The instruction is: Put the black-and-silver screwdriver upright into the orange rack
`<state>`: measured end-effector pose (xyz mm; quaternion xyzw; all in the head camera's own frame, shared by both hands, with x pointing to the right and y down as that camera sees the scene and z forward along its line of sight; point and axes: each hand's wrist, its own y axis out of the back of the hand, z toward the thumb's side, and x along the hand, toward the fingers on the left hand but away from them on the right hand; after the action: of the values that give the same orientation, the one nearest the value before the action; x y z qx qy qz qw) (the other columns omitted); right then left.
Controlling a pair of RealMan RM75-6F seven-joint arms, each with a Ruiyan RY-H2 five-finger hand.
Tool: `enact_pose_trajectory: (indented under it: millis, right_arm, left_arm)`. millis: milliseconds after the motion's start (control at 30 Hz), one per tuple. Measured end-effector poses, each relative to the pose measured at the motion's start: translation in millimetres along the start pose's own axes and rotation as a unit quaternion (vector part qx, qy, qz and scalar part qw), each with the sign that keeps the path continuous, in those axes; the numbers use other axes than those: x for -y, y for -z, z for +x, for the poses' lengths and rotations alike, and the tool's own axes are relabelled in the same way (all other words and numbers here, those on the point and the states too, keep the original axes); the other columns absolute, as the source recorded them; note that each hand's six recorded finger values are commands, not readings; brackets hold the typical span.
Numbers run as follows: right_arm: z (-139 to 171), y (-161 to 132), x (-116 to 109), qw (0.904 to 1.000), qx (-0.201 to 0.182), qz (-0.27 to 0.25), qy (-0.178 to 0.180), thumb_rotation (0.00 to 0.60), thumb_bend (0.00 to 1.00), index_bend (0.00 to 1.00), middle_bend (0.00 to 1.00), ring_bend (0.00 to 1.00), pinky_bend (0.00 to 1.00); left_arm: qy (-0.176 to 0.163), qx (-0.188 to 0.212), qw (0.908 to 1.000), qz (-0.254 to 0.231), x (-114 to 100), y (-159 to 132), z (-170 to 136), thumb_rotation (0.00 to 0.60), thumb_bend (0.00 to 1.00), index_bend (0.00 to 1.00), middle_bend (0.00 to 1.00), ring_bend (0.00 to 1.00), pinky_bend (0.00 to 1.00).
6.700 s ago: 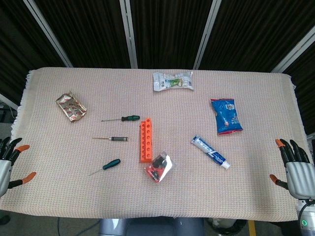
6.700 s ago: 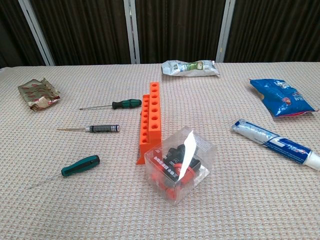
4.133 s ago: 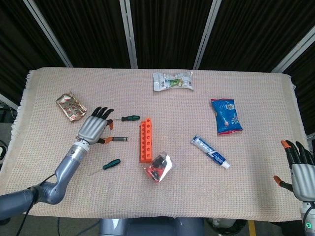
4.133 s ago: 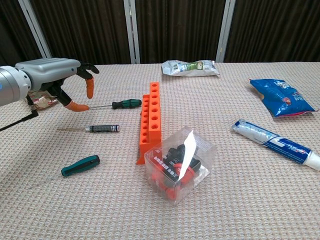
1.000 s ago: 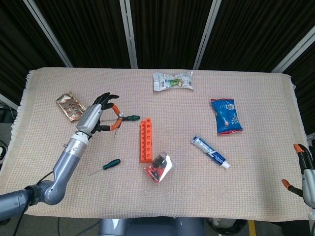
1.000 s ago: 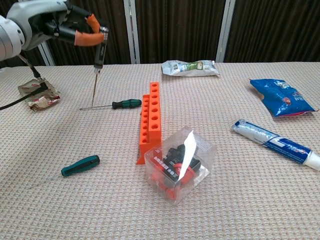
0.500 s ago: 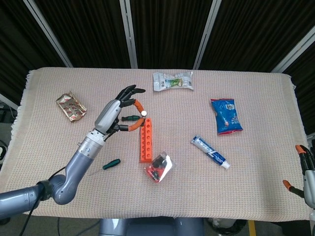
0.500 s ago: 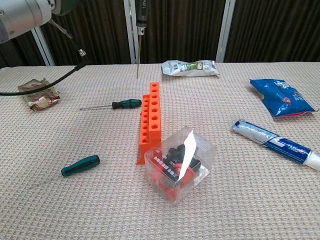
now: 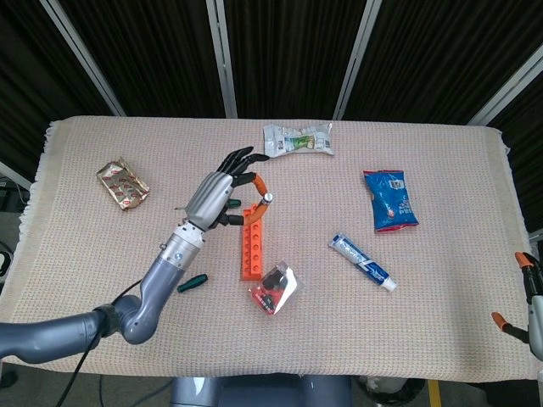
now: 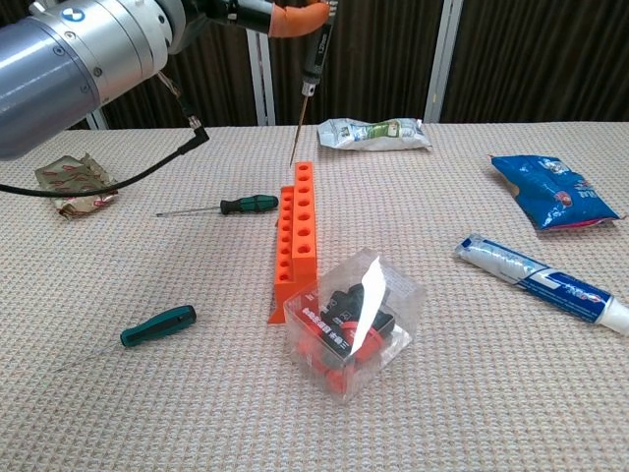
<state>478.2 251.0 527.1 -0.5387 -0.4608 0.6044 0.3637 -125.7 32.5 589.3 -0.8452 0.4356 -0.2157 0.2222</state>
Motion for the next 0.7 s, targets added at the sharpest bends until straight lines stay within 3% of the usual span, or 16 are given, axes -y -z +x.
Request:
enact_pose_trajectory:
  millis: [333,700]
  right_arm:
    - [4,4,-2,1.0000,0.008,0.003,0.002,0.600,0.00,0.05,0.08,0.00,0.15]
    - [4,6,-3,0.9999,0.012,0.004,0.002,0.600,0.00,0.05,0.08,0.00,0.15]
  left_arm:
    - [0.026,-0.029,0.9969,-0.069,32,11,2,0.527,0.53,0.64,0.13,0.00,0.00]
    - [0.024,-0.030,0.9948,-0.094,38,14,3,0.531,0.54,0.64,0.13,0.00,0.00]
